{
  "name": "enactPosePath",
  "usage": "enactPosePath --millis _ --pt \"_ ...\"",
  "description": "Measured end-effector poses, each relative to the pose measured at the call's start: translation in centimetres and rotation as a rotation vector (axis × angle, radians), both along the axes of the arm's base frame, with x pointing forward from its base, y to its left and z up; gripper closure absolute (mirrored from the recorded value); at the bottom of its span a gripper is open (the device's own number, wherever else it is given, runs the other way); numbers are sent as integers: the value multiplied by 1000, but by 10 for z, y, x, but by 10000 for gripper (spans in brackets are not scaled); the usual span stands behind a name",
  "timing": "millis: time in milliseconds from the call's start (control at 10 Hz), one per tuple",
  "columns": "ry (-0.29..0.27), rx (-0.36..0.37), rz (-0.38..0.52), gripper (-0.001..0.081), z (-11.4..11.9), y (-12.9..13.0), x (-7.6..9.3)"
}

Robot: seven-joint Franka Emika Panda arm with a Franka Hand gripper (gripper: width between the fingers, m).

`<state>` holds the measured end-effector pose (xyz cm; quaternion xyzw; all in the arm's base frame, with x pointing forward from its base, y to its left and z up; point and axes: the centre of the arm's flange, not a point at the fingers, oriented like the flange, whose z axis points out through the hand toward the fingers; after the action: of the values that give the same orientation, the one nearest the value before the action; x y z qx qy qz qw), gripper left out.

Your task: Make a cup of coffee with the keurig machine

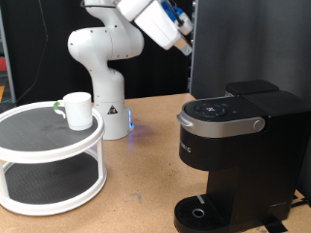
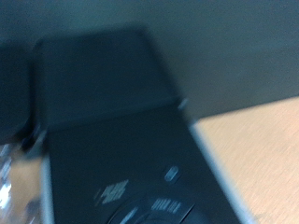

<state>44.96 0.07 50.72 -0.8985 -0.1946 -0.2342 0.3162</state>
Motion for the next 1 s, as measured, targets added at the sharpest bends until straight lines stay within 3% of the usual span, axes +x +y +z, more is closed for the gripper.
enactPosePath --millis 200,300,600,1000 --pt "-38 122 -84 799 11 -15 -12" --pt "-38 143 -82 799 15 -24 -22" --pt "11 132 7 799 24 -51 -54" --pt "19 159 20 799 28 -62 -65"
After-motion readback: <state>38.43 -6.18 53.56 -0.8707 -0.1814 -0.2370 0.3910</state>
